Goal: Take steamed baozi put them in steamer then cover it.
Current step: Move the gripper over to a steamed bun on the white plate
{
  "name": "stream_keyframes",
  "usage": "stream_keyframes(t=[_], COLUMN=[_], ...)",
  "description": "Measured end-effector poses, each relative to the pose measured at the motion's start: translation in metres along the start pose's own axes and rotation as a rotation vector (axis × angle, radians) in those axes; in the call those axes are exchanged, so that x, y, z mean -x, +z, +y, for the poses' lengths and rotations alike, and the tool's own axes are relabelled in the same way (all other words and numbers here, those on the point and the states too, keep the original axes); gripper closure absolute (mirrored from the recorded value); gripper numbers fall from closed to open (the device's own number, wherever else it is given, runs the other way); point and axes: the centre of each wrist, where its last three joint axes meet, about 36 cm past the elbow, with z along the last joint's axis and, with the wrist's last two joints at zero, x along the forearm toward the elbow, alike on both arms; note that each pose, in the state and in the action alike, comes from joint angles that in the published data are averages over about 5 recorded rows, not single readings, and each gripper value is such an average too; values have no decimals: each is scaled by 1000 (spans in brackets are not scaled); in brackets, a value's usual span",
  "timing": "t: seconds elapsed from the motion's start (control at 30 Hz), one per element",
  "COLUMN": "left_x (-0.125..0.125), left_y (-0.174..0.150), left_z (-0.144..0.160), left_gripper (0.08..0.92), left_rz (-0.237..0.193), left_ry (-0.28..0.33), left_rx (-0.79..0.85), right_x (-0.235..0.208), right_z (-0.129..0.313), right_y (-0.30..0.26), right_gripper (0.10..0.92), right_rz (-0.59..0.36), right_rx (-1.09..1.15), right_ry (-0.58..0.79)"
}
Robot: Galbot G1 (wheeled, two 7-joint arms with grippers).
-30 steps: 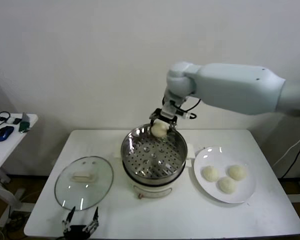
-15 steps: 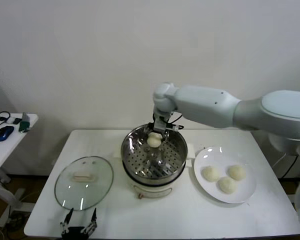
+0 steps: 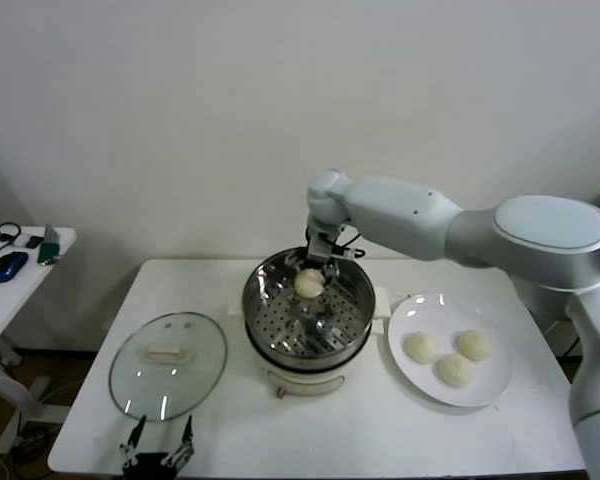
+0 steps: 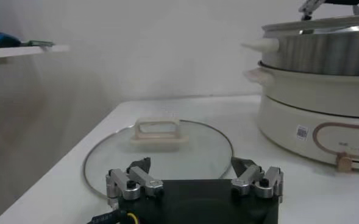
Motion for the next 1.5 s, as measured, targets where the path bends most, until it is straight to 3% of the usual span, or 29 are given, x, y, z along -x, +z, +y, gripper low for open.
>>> stream_keyframes(t=[0.27,0.43,0.6,0.77,0.93,1.5], left_x=[1,4,7,11,13,6], left_y=[-3,-3,-4,-5,-6,3], left_z=[-4,-5,-4,-1,3,7], left_gripper=[177,177,177,177,177,177], left_rz=[-7,-10,-16,-20,-21,-5], left_ry=[15,22,24,22,16,-5], left_rx=[6,6,3,1,3,-2], right_x=[-82,-125,-133,-109,-66,62], right_z=[36,101,180,239,271,302], right_y=[12,19,13,-9,-31,-52], right_gripper=[199,200,199,200,199,208], right_rz=[-25,-1,31,35,36,101], right_rx=[204,490,794,1028,1171,1307], right_ry=[6,-14,-31,-36,-58,-128])
